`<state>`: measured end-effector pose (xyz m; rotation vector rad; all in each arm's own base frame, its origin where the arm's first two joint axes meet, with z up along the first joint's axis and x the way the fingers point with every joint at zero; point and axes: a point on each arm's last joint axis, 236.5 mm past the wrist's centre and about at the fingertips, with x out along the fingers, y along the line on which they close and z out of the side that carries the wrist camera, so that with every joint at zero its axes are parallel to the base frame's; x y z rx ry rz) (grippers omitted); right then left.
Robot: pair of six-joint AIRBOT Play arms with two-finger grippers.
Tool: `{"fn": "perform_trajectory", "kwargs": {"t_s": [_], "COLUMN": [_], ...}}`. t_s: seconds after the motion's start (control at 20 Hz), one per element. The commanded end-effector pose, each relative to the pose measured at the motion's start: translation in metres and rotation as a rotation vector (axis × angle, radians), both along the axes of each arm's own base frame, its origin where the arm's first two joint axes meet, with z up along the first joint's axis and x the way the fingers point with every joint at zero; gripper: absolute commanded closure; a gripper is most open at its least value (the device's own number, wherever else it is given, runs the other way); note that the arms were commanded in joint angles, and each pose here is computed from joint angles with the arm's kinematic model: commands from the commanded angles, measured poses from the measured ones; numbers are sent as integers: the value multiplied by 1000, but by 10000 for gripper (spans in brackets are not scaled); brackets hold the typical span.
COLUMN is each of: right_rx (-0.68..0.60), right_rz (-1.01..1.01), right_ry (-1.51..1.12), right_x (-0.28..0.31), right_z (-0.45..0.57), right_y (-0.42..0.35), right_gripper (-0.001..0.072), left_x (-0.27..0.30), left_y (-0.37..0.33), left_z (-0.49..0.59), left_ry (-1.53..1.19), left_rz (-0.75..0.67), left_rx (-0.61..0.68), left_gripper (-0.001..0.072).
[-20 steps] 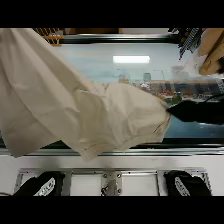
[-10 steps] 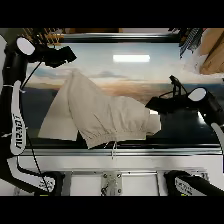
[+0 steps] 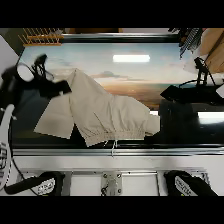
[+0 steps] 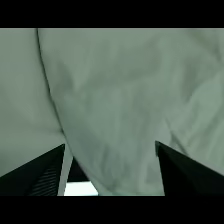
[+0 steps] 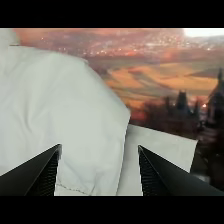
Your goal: Fold the clothes and pants, and hang the long-sleeved shirts on hangers.
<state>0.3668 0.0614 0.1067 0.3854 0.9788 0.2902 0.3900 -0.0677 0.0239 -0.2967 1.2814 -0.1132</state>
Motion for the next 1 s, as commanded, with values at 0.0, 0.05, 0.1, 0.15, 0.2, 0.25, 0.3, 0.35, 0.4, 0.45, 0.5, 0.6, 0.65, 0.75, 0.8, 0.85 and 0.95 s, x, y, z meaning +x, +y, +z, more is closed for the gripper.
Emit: {"fn": "perform_trajectory", "kwargs": {"t_s": [0.0,0.05,0.1,0.15,0.2,0.25,0.3,0.35,0.4,0.45,0.5,0.6,0.65,0.75,0.8,0.85,0.95], "right_rx": [-21,-23,-21,-21,-21,-19,-8,3,12,16,20,20,19,18,18,18,4], "right_rz": [16,16,16,17,16,17,18,19,20,21,21,21,21,21,21,27,56], "right_ry": [-29,-38,-47,-50,-51,-51,-52,-54,-56,-56,-57,-58,-60,-68,-69,-61,0], "right_x": [-25,-26,-27,-28,-28,-28,-28,-28,-27,-27,-27,-28,-28,-29,-30,-32,-45], "right_z": [12,15,18,19,19,19,21,22,23,23,24,24,25,27,28,28,17], "right_y": [1,2,2,2,2,3,5,7,9,10,10,10,10,10,10,11,12], "right_gripper": [189,189,189,190,190,190,190,190,207,211,211,210,210,210,209,208,206], "left_x": [-108,-128,-140,-148,-151,-156,-161,-165,-168,-169,-171,-175,-177,-179,-177,-172,-163], "left_y": [-8,-19,-29,-41,-47,-51,-52,-53,-55,-59,-66,-84,-92,-104,-109,-114,-119], "left_z": [-84,-98,-108,-114,-119,-125,-131,-135,-138,-141,-144,-150,-152,-156,-155,-154,-149], "left_ry": [218,257,277,285,287,291,309,326,337,343,344,354,359,378,377,371,361], "left_rz": [41,67,99,143,175,184,190,188,178,162,144,113,102,75,58,44,26], "left_rx": [2,-47,-103,-171,-210,-231,-237,-234,-227,-221,-216,-227,-232,-233,-230,-229,-230], "left_gripper": [106,106,106,107,107,107,107,107,107,107,107,107,107,107,107,109,509]}}
